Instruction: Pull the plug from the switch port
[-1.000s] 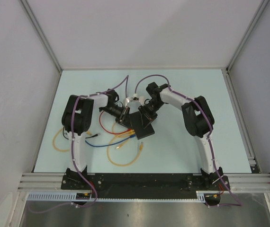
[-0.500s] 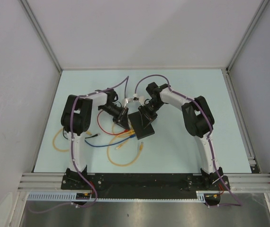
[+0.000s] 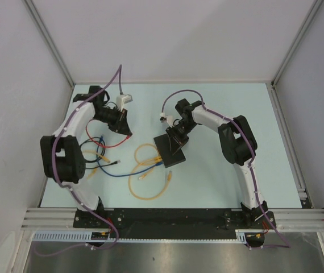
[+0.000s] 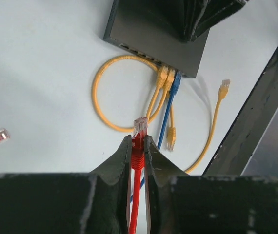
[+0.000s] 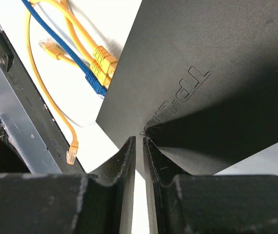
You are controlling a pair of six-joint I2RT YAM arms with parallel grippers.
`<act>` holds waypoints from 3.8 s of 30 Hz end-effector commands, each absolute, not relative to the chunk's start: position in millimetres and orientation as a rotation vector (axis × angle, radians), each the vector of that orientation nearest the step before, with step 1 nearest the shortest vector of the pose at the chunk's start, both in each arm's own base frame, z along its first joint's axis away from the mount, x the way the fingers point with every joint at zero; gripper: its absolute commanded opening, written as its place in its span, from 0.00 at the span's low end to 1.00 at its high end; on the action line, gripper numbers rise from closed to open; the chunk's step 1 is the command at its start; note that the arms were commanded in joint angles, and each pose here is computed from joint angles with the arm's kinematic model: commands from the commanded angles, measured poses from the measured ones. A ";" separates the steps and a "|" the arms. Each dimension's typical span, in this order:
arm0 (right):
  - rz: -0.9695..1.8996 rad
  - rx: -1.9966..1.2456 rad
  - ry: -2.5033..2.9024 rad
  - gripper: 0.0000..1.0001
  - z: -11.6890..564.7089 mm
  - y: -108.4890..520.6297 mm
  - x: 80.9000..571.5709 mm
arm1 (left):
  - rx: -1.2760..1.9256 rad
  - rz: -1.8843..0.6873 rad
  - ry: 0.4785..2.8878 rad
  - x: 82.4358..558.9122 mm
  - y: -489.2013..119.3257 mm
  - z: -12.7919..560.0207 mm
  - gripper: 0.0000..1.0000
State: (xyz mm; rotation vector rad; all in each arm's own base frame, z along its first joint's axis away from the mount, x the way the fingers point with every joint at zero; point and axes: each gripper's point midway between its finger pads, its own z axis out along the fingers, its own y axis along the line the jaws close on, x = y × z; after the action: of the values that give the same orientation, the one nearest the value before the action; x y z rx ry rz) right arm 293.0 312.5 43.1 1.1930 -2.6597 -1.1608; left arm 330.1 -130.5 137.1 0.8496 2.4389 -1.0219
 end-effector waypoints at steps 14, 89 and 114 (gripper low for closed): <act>-0.974 1.256 -2.681 0.18 2.1 298.2 301.2 | 0.502 -0.770 2.558 269.6 -12.2 92.1 0.43; -0.910 1.292 -2.659 0.19 1.7 291.1 283.6 | 0.806 -1.450 2.677 280.6 -245.4 20.6 0.00; -0.914 1.294 -2.657 0.20 -1.7 294.1 287.3 | 0.869 -1.396 2.651 284.8 -219.8 38.0 0.00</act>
State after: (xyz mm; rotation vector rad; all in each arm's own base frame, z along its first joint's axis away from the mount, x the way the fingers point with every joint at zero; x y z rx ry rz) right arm 279.9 310.8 42.6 1.2276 -2.6294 -1.1221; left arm 280.0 -227.5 27.9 0.7935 2.7180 -1.4293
